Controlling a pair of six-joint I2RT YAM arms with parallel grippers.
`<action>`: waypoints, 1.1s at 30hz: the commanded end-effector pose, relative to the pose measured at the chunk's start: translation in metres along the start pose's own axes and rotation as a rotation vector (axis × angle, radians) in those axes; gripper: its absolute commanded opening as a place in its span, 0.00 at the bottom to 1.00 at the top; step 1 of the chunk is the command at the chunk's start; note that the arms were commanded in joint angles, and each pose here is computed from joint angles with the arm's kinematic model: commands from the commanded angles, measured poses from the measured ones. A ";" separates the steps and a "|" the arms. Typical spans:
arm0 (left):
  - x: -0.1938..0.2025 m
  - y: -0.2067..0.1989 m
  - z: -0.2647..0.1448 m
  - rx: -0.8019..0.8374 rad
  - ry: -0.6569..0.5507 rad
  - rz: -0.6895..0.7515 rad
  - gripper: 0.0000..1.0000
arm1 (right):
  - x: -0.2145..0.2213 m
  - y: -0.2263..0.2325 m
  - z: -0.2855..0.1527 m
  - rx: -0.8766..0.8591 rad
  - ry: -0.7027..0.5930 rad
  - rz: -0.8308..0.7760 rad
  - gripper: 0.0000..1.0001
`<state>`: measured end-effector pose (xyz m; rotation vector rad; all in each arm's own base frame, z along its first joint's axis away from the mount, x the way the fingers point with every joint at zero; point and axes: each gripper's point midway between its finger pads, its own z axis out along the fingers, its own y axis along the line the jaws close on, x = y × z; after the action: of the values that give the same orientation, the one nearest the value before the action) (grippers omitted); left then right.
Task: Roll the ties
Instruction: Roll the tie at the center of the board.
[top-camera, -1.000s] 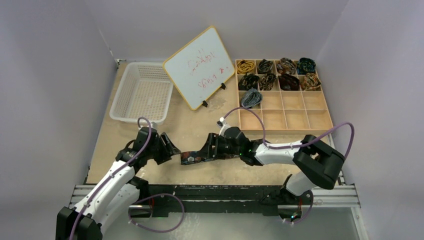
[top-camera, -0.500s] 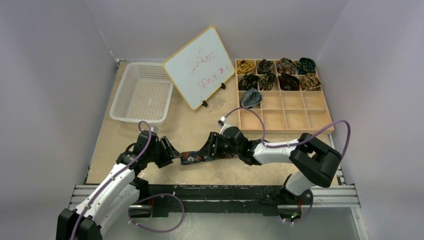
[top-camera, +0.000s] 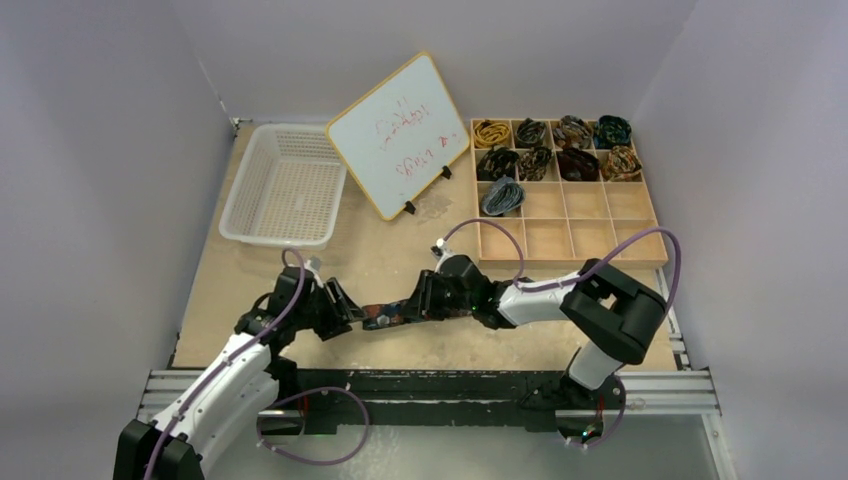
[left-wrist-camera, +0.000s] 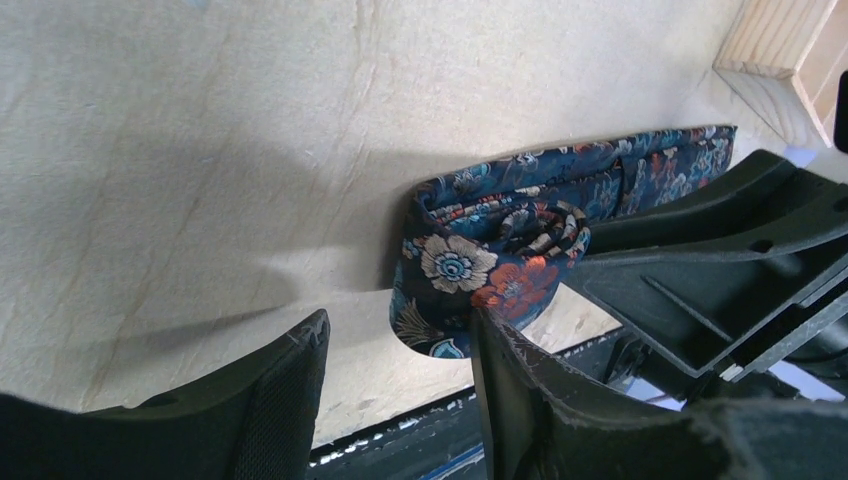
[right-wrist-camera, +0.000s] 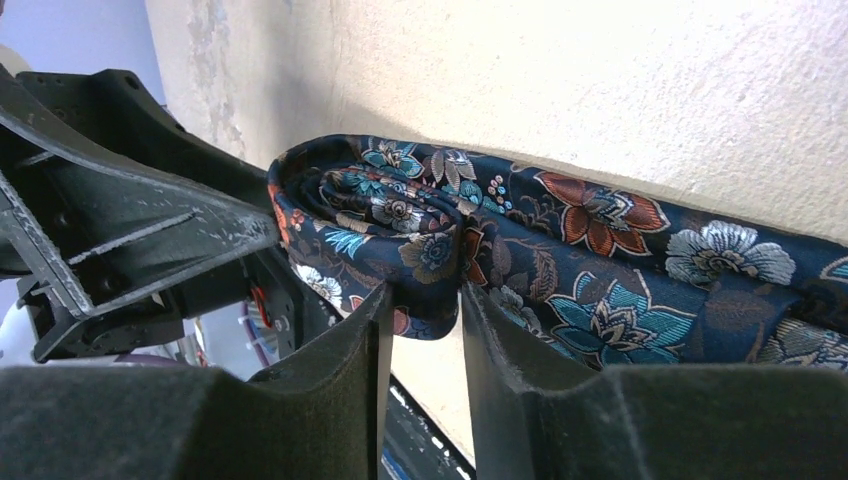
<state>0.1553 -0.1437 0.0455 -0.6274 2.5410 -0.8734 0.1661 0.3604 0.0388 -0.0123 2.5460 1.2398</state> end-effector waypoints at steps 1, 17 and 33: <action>0.002 -0.018 0.001 0.123 0.014 0.059 0.52 | -0.008 0.010 0.003 -0.007 -0.003 -0.010 0.33; 0.009 -0.035 0.015 0.319 0.033 0.221 0.53 | -0.005 -0.010 0.011 0.043 0.038 0.024 0.22; -0.005 -0.034 0.024 0.311 -0.030 0.293 0.54 | -0.002 -0.020 0.015 0.035 0.092 0.058 0.16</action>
<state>0.1690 -0.1801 0.0468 -0.2035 2.3700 -1.1556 0.1741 0.3623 0.0243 0.0047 2.6269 1.2716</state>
